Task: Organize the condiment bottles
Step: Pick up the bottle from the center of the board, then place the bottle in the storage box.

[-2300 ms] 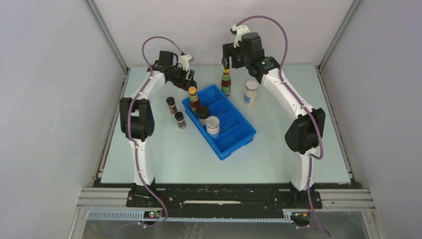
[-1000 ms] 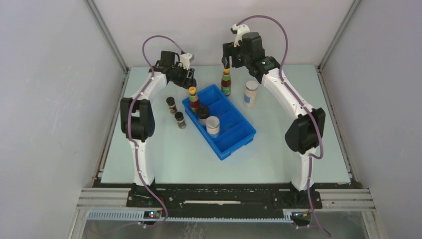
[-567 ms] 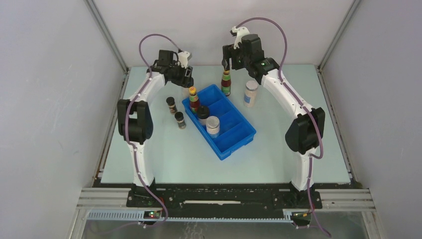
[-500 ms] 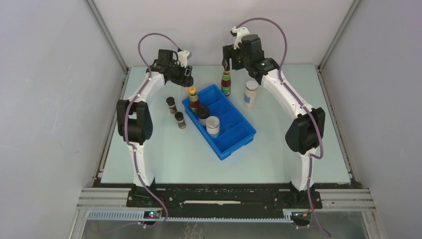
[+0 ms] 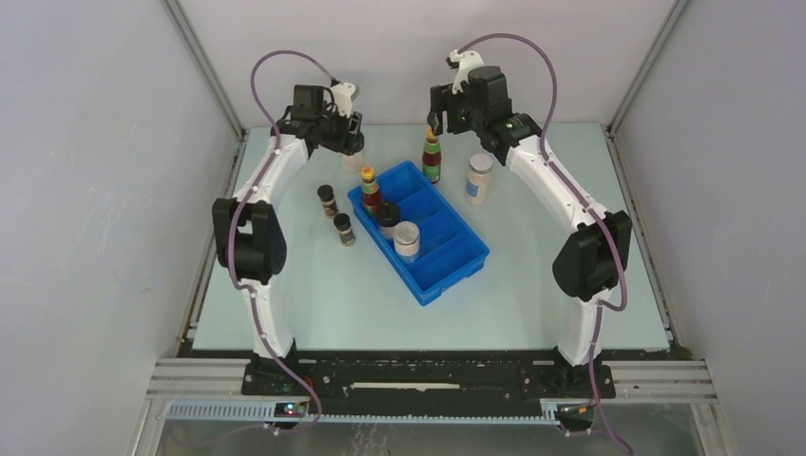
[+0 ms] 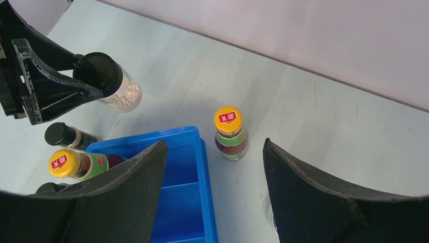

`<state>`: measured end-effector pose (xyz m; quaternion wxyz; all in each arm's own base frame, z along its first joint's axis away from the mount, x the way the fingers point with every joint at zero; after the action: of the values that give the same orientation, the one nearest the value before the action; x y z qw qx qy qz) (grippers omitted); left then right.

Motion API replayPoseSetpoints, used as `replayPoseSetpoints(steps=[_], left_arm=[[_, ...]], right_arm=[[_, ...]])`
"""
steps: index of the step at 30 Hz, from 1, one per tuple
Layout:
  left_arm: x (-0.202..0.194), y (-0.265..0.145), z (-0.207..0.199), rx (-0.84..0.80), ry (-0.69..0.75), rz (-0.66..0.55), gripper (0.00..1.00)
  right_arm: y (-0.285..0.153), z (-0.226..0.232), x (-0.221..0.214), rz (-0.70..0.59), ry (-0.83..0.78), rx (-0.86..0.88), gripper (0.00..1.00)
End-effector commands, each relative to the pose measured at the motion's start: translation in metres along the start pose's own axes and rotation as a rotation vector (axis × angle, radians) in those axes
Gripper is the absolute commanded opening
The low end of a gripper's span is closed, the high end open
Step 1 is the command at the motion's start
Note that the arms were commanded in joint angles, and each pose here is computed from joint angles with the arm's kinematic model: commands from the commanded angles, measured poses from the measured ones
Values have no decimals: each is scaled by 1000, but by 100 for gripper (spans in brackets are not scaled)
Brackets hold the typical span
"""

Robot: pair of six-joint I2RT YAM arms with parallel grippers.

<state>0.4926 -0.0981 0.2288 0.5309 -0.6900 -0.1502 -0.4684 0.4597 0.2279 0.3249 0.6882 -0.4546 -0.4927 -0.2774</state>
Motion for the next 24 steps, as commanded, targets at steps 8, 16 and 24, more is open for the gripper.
replayPoseSetpoints(steps=[8,16,24], left_arm=[[47,-46,-4,72,34,-168,0],[57,-59,-6,92,34,-201,0],[68,-77,-12,110,42,-237,0]], right_arm=[[-27,1,30,-108,26,11,78],[-32,2,30,-117,32,10,78],[-38,2,30,-126,44,10,78]])
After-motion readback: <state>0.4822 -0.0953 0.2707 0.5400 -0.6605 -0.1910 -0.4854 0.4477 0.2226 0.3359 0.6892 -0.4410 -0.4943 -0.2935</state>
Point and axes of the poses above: each gripper's point midway between its finger pads, its own y axis out along the fingers, its own z axis along the line the jaws close on, x = y × z, the point moved 7 cm from there along -y, back along the fingers
